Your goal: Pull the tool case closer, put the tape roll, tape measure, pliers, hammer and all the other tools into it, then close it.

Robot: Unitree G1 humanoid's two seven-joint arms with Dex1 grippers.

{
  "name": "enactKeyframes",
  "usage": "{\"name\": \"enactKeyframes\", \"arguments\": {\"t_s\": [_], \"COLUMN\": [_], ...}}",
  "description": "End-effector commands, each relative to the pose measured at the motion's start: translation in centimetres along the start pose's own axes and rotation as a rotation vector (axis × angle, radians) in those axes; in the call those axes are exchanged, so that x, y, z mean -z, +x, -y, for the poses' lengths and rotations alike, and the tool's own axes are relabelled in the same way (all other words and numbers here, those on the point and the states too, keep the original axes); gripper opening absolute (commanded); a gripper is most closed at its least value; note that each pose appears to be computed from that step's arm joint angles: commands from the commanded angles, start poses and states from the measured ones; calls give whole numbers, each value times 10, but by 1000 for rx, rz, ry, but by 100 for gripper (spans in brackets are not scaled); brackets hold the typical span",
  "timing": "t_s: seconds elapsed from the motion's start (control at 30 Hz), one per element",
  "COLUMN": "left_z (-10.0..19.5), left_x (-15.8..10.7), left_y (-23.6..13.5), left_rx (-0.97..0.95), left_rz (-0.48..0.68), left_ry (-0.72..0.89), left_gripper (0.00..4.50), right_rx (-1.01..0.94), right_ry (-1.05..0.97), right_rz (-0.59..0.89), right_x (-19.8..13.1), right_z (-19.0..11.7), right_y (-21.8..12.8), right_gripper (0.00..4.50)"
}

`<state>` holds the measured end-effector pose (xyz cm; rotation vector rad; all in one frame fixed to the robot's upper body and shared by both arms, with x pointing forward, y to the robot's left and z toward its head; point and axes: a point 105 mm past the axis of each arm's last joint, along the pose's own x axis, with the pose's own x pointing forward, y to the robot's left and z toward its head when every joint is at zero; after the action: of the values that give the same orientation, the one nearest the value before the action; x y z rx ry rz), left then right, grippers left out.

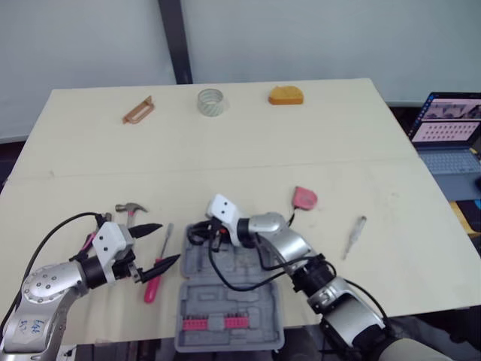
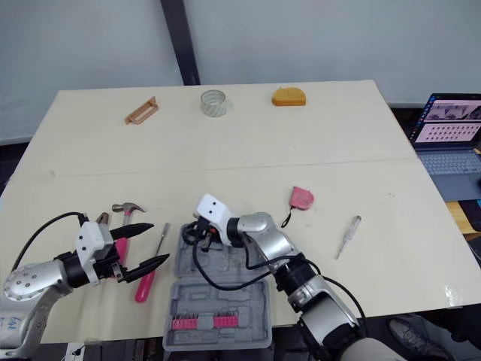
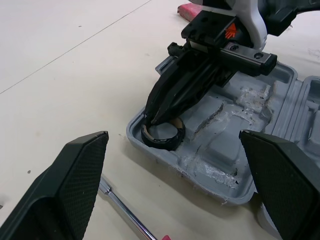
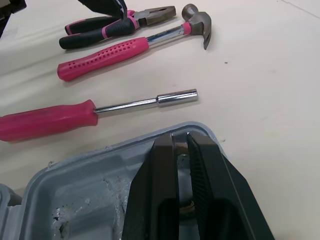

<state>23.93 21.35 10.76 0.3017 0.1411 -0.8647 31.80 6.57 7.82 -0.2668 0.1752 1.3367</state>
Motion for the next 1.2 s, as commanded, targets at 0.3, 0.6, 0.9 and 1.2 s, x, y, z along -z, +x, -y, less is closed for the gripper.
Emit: {"name": "enactKeyframes", "arguments": {"t_s": [0.3,0.6,0.9,1.2], "left_z": [0,-1,-3,-3], "left_x": [-6,-4,-4,-3], "left_y": [-2,-5,-6,-4], "left_rx": [-7,-16,-20,-18], "left_rz": [16,12,11,13], "left_ry": [24,22,22,21], "left_gripper": [450,450,450,450], "right_rx": [-6,-21,-26,-37], "right_ry": [-32,-66,-100,-137], "right_rz": [25,48,62,53], "right_x": [-6,-12,-20,-21], "right_z": [-2,-4,-4,-7], "right_y": [10,7,2,2], "right_gripper": [48,48,48,48]}}
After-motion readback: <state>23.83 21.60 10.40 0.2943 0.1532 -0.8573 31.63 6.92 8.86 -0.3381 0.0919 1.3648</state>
